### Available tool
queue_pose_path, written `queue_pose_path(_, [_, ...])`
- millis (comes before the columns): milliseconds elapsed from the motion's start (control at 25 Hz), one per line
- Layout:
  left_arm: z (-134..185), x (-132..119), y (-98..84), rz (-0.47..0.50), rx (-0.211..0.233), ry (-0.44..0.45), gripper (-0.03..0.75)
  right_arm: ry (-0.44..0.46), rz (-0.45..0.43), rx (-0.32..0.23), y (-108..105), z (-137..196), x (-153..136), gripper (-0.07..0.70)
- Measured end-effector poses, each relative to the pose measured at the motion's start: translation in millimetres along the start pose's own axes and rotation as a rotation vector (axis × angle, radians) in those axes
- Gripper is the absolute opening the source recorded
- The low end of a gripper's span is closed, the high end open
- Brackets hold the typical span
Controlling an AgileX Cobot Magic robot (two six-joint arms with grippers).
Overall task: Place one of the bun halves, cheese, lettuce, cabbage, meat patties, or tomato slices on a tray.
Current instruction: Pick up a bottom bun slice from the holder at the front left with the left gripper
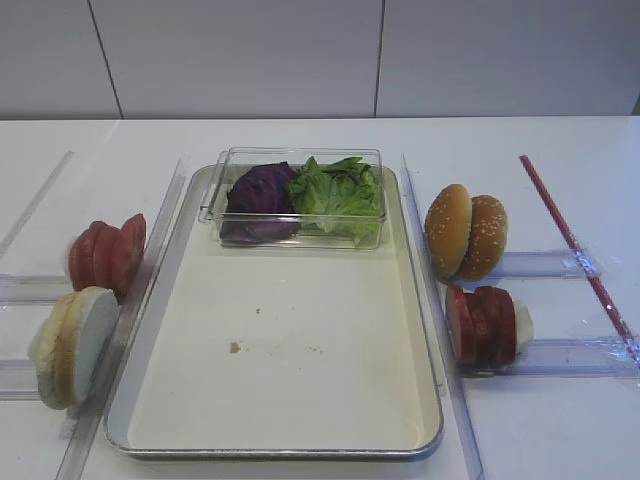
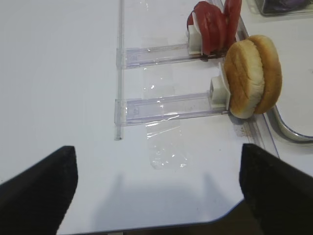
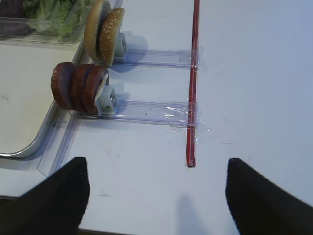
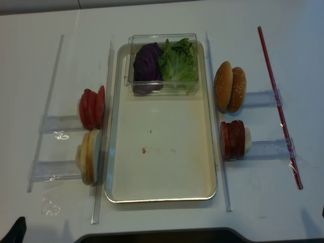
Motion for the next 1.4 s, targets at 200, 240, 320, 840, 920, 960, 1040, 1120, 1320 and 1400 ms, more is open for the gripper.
queue_pose_path(200, [0.0,0.0,0.0,0.0,0.0,0.0,0.655,0.0,0.0,0.0,0.0,0.0,0.0,0.0])
queue_pose_path(240, [0.0,0.0,0.0,0.0,0.0,0.0,0.655,0.0,0.0,0.0,0.0,0.0,0.0,0.0])
queue_pose_path(320, [0.0,0.0,0.0,0.0,0.0,0.0,0.655,0.0,0.0,0.0,0.0,0.0,0.0,0.0])
queue_pose_path(840, [0.0,0.0,0.0,0.0,0.0,0.0,0.655,0.0,0.0,0.0,0.0,0.0,0.0,0.0])
queue_pose_path(920, [0.0,0.0,0.0,0.0,0.0,0.0,0.655,0.0,0.0,0.0,0.0,0.0,0.0,0.0])
queue_pose_path(960, [0.0,0.0,0.0,0.0,0.0,0.0,0.655,0.0,0.0,0.0,0.0,0.0,0.0,0.0])
queue_pose_path(1040, [0.0,0.0,0.0,0.0,0.0,0.0,0.655,0.0,0.0,0.0,0.0,0.0,0.0,0.0])
queue_pose_path(1120, [0.0,0.0,0.0,0.0,0.0,0.0,0.655,0.0,0.0,0.0,0.0,0.0,0.0,0.0])
queue_pose_path(1320, [0.0,0.0,0.0,0.0,0.0,0.0,0.655,0.0,0.0,0.0,0.0,0.0,0.0,0.0])
queue_pose_path(1400, [0.0,0.0,0.0,0.0,0.0,0.0,0.655,0.0,0.0,0.0,0.0,0.0,0.0,0.0])
Point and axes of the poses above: a point on each arm's last joint axis where the gripper is mounted, x pointing back along that axis away from the gripper, y along the wrist's bending axis when the last joint is at zero, z = x × y, the point moved 4 cm from there along -x, pointing out along that axis toward the gripper, and after that the axes turned 4 degrees about -x, right-handed, at the moved point
